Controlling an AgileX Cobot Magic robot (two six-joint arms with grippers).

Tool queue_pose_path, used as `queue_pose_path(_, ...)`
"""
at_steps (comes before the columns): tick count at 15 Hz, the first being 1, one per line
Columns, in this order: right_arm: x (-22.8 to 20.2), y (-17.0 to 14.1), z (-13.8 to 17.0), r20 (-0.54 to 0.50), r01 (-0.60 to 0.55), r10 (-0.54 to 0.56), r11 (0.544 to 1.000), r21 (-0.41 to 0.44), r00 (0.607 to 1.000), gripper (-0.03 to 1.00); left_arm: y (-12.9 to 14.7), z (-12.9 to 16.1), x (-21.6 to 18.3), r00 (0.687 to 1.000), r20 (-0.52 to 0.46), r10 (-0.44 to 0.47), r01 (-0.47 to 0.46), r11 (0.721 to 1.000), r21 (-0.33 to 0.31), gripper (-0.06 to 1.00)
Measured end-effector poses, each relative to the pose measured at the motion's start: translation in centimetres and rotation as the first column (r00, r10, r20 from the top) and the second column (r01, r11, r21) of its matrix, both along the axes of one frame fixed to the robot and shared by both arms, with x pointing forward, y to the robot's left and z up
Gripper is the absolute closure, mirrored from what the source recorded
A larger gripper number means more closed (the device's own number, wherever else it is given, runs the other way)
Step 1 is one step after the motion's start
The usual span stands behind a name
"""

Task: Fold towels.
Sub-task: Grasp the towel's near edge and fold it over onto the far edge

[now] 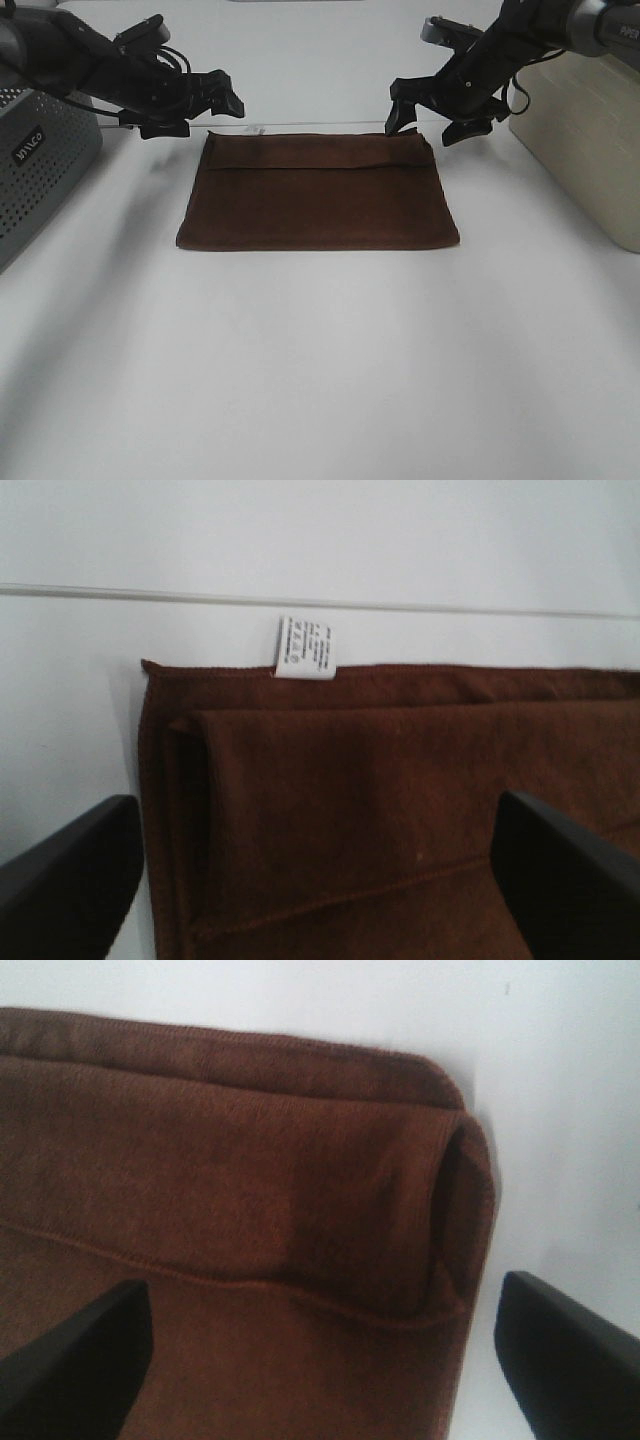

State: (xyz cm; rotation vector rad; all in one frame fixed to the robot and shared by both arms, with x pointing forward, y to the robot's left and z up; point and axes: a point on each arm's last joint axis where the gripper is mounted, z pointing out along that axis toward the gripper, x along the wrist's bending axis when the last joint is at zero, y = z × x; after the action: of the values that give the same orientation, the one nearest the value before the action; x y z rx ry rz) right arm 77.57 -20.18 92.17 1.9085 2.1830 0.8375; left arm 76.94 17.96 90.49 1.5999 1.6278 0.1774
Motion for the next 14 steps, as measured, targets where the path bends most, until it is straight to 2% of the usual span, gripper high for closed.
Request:
queue_pose_path(1, -0.4, 0.0, 0.9, -0.021, -0.015, 0.015, 1.000, -0.001, 1.000, 0.10, -0.1, 0.3, -0.3, 0.999, -0.022, -0.032, 0.033, 0.999, 0.011, 0.05)
queue_pose_path(4, -1.9, 0.1, 2.5, -0.129, -0.067, 0.066, 0.998, -0.001, 0.990, 0.09, -0.3, 0.2, -1.5, 0.983, -0.173, -0.063, 0.056, 0.998, -0.042, 0.05)
queue_pose_path(6, -2.9, 0.3, 2.8, -0.225, -0.101, 0.103, 0.995, 0.020, 0.969, 0.09, -0.1, 1.3, -2.2, 0.966, -0.248, -0.072, 0.061, 0.997, -0.050, 0.05)
queue_pose_path(9, -3.3, 0.6, 3.1, -0.261, -0.077, 0.094, 0.994, 0.073, 0.961, 0.10, 0.2, 3.6, -3.4, 0.939, -0.338, -0.061, 0.050, 0.998, -0.043, 0.05)
queue_pose_path(12, -5.0, 0.4, 2.4, -0.337, -0.065, 0.085, 0.995, 0.071, 0.938, 0.16, 0.5, 3.0, -5.0, 0.889, -0.452, -0.070, 0.068, 0.997, -0.021, 0.05)
queue_pose_path(14, -7.2, 0.0, 0.9, -0.419, -0.065, 0.084, 0.996, 0.058, 0.904, 0.17, 1.1, 2.6, -7.1, 0.881, -0.472, -0.025, 0.028, 1.000, -0.001, 0.05)
